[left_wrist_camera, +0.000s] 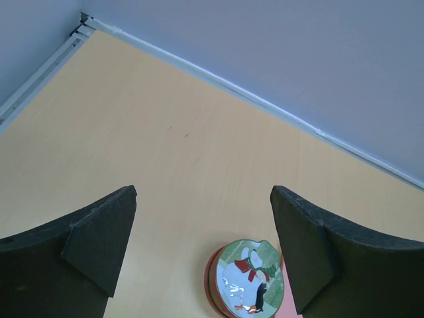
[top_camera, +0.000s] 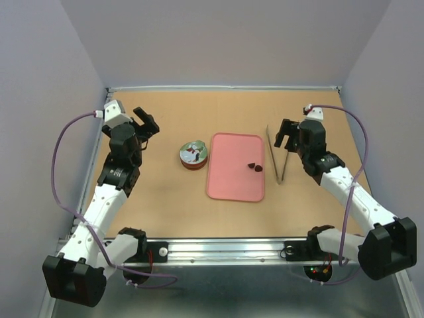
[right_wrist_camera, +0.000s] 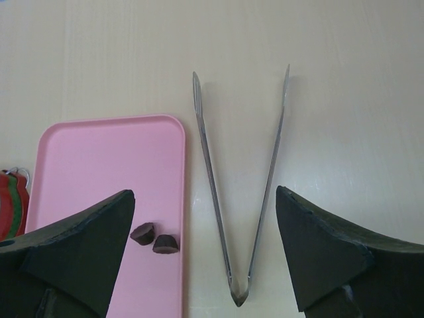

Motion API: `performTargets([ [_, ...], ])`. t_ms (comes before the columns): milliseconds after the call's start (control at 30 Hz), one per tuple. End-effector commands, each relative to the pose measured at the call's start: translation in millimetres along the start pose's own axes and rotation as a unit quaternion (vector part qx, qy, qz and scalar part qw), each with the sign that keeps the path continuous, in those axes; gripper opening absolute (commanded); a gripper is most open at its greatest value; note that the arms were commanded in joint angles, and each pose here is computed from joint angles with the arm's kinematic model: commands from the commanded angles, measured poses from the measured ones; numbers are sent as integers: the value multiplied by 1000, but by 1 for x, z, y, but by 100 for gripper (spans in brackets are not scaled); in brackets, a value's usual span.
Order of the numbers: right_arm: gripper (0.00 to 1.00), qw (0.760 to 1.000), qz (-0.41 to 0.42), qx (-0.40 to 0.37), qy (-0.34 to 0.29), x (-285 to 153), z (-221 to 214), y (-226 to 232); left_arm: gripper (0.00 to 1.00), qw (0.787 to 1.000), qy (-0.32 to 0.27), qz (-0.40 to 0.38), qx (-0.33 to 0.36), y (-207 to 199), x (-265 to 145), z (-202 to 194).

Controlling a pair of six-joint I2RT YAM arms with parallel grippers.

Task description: Pack the chocolate

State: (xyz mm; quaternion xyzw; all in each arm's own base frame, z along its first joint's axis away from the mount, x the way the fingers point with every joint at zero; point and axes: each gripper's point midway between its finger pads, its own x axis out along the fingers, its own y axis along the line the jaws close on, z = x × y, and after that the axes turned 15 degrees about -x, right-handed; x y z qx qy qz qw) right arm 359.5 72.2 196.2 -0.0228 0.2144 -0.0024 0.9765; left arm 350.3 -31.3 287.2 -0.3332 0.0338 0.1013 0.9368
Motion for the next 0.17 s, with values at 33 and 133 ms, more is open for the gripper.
performTargets([
  [33,92,1000,-11,2,-18,-7,10,-6,95,999,-31,-10,-5,-4,-5,14],
  [133,92,1000,-13,2,-19,-8,11,-7,95,999,-32,-13,-7,-5,-7,15],
])
